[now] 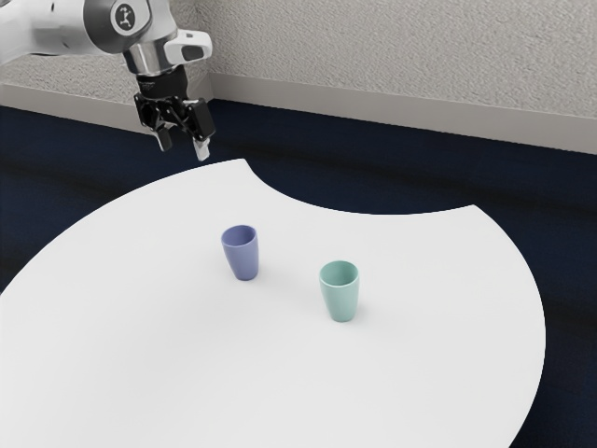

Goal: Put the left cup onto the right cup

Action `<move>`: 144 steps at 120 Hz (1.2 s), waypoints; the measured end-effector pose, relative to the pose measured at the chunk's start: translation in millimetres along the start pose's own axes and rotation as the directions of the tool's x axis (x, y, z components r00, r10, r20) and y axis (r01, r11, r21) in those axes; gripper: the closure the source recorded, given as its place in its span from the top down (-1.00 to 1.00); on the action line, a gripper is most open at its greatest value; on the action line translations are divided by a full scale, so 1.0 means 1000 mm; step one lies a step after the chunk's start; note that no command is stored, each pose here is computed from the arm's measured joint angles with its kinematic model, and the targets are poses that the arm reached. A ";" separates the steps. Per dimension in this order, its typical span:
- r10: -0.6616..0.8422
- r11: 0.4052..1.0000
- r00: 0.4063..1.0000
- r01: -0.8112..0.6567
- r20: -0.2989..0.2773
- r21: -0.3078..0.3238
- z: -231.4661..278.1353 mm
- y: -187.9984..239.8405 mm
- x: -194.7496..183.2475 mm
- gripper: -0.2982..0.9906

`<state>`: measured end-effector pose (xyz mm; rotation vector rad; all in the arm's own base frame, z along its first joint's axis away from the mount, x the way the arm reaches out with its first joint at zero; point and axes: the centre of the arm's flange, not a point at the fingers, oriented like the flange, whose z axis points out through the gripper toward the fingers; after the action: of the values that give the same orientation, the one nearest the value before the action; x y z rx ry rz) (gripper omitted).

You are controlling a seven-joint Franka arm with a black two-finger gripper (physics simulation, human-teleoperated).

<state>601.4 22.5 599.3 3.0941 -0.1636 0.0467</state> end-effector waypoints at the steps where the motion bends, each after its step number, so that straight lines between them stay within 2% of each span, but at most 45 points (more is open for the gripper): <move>1: 0.000 1.000 1.000 0.000 0.000 0.000 0.000 0.000 0.000 0.54; 67: -0.001 1.000 1.000 0.001 0.013 -0.002 0.008 0.001 0.003 0.54; 102: 0.062 0.998 0.998 -0.062 0.019 0.008 0.052 0.036 0.042 0.54; 144: 0.059 0.998 0.998 -0.059 0.029 0.000 0.096 0.038 0.065 0.54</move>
<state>664.7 -26.4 507.3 3.0918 -0.2555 0.0039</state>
